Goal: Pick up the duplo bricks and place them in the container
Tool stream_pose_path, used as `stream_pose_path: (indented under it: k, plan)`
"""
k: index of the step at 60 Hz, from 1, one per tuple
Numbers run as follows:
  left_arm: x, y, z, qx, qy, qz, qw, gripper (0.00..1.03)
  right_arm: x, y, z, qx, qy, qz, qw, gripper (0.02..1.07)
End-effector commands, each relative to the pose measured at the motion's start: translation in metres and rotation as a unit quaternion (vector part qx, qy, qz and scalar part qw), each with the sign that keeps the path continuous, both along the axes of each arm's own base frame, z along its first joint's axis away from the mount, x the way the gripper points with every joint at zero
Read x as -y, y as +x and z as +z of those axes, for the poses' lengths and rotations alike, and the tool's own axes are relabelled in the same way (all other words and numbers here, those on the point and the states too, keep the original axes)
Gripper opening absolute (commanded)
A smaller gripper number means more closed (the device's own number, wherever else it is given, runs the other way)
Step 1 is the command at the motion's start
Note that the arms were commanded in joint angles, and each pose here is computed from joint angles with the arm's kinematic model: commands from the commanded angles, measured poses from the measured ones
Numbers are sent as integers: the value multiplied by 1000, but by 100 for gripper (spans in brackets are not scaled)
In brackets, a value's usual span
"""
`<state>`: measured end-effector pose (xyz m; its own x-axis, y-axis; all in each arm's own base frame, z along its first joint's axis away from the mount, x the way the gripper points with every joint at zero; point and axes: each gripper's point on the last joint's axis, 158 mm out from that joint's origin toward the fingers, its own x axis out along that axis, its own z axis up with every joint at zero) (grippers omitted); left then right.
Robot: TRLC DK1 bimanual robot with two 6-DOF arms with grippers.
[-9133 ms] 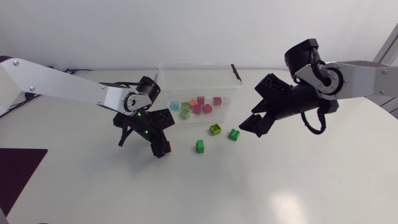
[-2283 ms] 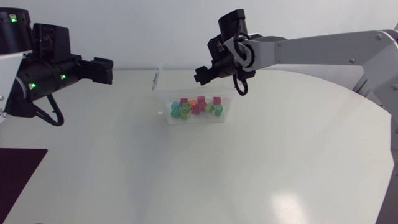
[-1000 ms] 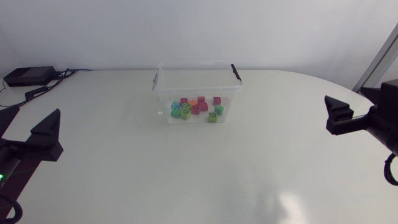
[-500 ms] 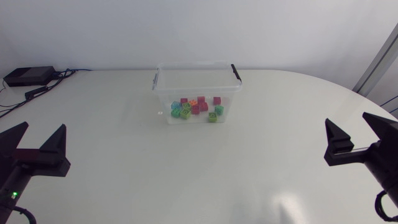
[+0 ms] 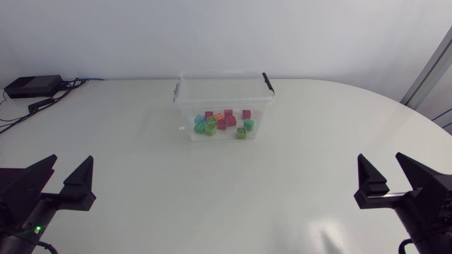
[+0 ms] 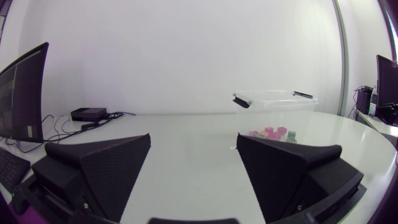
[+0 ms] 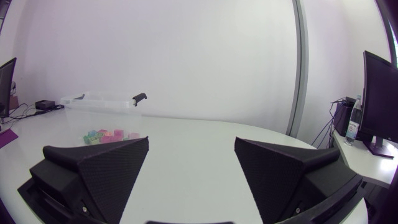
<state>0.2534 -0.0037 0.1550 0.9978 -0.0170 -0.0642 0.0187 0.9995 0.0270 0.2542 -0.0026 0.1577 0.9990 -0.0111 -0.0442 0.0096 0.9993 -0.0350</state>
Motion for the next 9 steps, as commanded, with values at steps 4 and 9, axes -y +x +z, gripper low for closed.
stream_pose_path:
  k: [4, 9]
  plan:
    - [0, 1, -5, 1, -14, 1, 1000, 98, -1, 0, -9, -6, 17, 0, 1000, 102]
    - [0, 1, -5, 1, -14, 1, 1000, 98, -1, 0, -9, -6, 17, 0, 1000, 102]
